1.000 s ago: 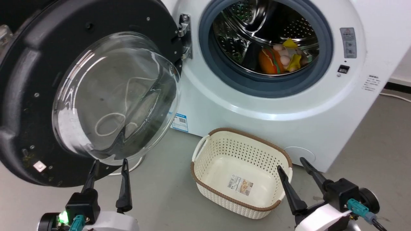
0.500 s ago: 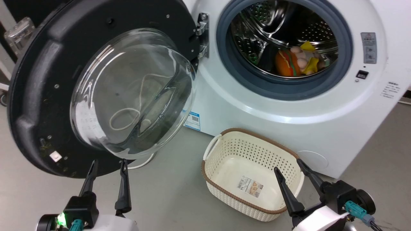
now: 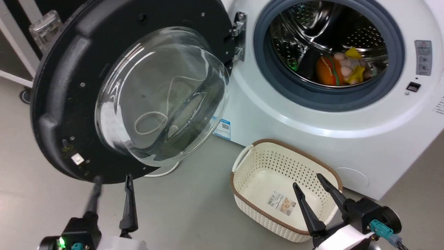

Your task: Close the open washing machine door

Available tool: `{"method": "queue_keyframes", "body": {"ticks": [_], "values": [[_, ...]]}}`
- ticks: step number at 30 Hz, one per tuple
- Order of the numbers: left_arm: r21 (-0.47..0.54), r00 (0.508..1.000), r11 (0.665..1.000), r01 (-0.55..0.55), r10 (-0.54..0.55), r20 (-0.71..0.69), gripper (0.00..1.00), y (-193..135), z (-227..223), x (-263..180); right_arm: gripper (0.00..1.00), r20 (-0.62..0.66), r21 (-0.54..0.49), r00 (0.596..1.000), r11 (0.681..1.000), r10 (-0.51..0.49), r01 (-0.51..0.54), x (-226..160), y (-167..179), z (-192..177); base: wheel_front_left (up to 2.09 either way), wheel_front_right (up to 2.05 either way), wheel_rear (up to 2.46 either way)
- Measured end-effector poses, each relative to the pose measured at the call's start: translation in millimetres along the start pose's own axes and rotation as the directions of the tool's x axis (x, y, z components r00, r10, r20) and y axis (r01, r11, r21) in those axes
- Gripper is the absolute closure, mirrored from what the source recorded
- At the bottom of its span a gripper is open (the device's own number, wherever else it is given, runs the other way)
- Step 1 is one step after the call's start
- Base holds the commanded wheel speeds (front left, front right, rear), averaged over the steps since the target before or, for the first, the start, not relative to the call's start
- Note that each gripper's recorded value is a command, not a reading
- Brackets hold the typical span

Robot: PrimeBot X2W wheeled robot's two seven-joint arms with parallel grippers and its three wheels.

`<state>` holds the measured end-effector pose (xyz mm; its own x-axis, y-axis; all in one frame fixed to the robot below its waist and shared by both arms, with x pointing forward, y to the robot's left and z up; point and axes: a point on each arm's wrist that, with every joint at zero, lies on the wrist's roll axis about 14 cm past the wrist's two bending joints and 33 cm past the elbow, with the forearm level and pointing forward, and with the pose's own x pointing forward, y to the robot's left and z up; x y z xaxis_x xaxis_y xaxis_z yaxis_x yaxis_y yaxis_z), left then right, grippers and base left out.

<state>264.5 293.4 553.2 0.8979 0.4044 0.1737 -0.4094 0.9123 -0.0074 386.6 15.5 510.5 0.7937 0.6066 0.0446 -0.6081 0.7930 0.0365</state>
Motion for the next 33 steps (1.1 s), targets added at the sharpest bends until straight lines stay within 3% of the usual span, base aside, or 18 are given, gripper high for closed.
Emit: {"method": "queue_keyframes", "body": {"ticks": [1,7,15,19,22,23,25,27,29,32,33], "values": [[-0.011,1.000,1.000,0.004,-0.004,-0.003,1.00,-0.1,-1.3,-1.7,0.00,0.000,0.000,1.000,1.000,0.003,-0.003,0.9,0.8,0.0,0.00,0.00,0.00],[-0.019,1.000,1.000,-0.025,0.025,0.015,1.00,12.3,3.5,-7.6,0.00,0.013,0.002,1.000,1.000,0.021,-0.021,6.2,5.5,1.1,0.00,0.00,0.00],[-0.113,0.978,0.988,-0.109,0.127,0.163,1.00,49.6,47.5,7.2,0.00,0.005,0.010,1.000,1.000,0.023,-0.023,12.9,0.5,-7.4,0.00,0.00,0.00],[-0.191,0.943,0.971,-0.147,0.195,0.268,1.00,84.0,81.7,24.8,0.00,-0.002,0.012,0.999,0.999,0.033,-0.033,15.8,1.3,-12.6,0.00,0.00,0.00],[-0.247,0.934,0.953,-0.178,0.243,0.264,1.00,114.6,95.8,46.3,0.00,-0.002,0.018,0.999,0.999,0.037,-0.037,18.2,0.8,-15.0,0.00,0.00,0.00],[-0.329,0.939,0.921,-0.209,0.283,0.196,1.00,141.8,97.2,71.4,0.00,0.000,0.023,0.999,0.999,0.038,-0.038,20.8,-1.7,-16.6,0.00,0.00,0.00],[-0.380,0.938,0.889,-0.256,0.323,0.123,1.00,160.9,91.0,85.6,0.00,-0.001,0.024,0.999,0.999,0.037,-0.037,23.1,-4.5,-17.4,0.00,0.00,0.00],[-0.486,0.934,0.822,-0.296,0.355,0.031,1.00,174.5,78.9,98.3,0.00,-0.006,0.027,0.999,0.999,0.033,-0.033,24.2,-8.0,-20.5,0.00,0.00,0.00],[-0.598,0.937,0.735,-0.321,0.337,-0.089,1.00,176.7,59.2,110.0,0.00,-0.012,0.032,1.000,0.999,0.029,-0.029,24.9,-11.0,-23.6,0.00,0.00,0.00],[-0.761,0.940,0.556,-0.335,0.248,-0.232,1.00,167.0,33.5,124.2,0.00,-0.021,0.035,0.999,0.999,0.024,-0.024,25.1,-15.5,-28.3,0.00,0.00,0.00],[-0.785,0.942,0.521,-0.334,0.219,-0.256,1.00,164.1,30.0,127.7,0.00,-0.023,0.036,0.999,0.999,0.024,-0.023,25.7,-16.6,-29.6,0.00,0.00,0.00]]}}
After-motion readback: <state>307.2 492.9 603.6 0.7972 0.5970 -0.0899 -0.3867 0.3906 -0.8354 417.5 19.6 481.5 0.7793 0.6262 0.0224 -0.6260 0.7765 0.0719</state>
